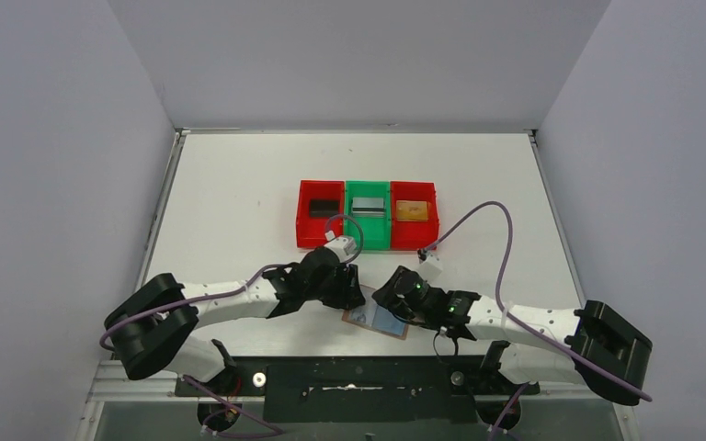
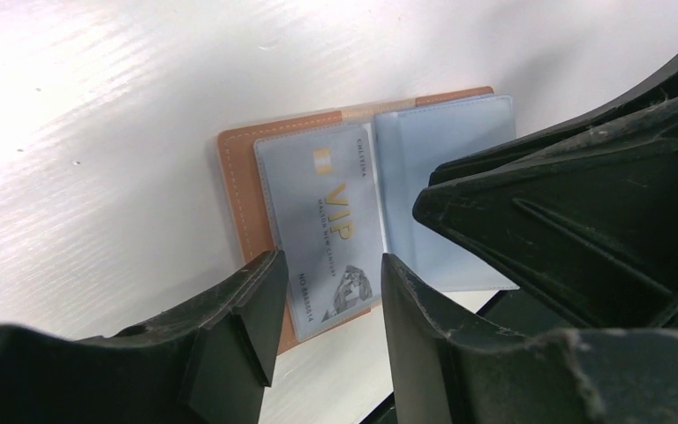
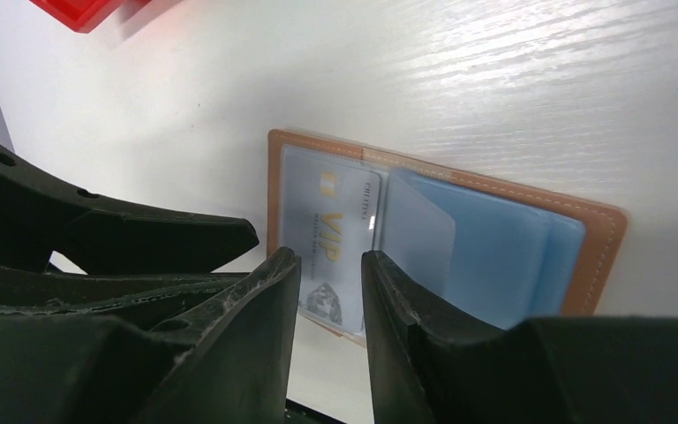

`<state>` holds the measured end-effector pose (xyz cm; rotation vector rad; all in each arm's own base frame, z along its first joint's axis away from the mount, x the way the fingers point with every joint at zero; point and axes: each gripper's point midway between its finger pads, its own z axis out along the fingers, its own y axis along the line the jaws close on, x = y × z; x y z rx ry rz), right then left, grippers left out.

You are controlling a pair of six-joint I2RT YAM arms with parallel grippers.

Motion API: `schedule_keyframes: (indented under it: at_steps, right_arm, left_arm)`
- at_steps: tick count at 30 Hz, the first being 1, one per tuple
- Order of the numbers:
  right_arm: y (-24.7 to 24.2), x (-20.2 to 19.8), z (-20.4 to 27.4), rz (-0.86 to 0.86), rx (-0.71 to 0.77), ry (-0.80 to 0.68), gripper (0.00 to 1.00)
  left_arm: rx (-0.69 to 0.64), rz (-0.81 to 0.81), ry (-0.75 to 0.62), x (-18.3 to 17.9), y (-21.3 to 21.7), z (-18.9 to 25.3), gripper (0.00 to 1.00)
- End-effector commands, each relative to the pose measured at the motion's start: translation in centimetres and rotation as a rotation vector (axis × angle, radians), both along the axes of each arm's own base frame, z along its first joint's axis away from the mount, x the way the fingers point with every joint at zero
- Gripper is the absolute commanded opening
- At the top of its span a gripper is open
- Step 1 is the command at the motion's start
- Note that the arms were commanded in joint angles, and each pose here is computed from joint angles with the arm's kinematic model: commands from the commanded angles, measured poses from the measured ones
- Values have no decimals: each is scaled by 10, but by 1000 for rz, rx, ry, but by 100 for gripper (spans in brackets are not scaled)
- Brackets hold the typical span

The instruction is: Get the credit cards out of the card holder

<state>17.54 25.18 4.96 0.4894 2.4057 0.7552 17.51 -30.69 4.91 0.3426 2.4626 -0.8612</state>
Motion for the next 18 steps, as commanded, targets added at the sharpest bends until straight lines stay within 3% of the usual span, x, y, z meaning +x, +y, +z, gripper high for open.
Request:
schedule_keyframes:
  at_steps: [1,6,18]
  right_arm:
    - [1,3,6,10,51,-42,32]
    - [9,-1,-1,43,74,-26,32]
    - [-10,-8,-40,-16,-69,99,28]
  left_arm:
    - [-94,-46,-29,6,-27,22,42]
    - [-63,-32,-13,6,-24,13,41]
    - [-40,-31,54,-13,-15,-22,25]
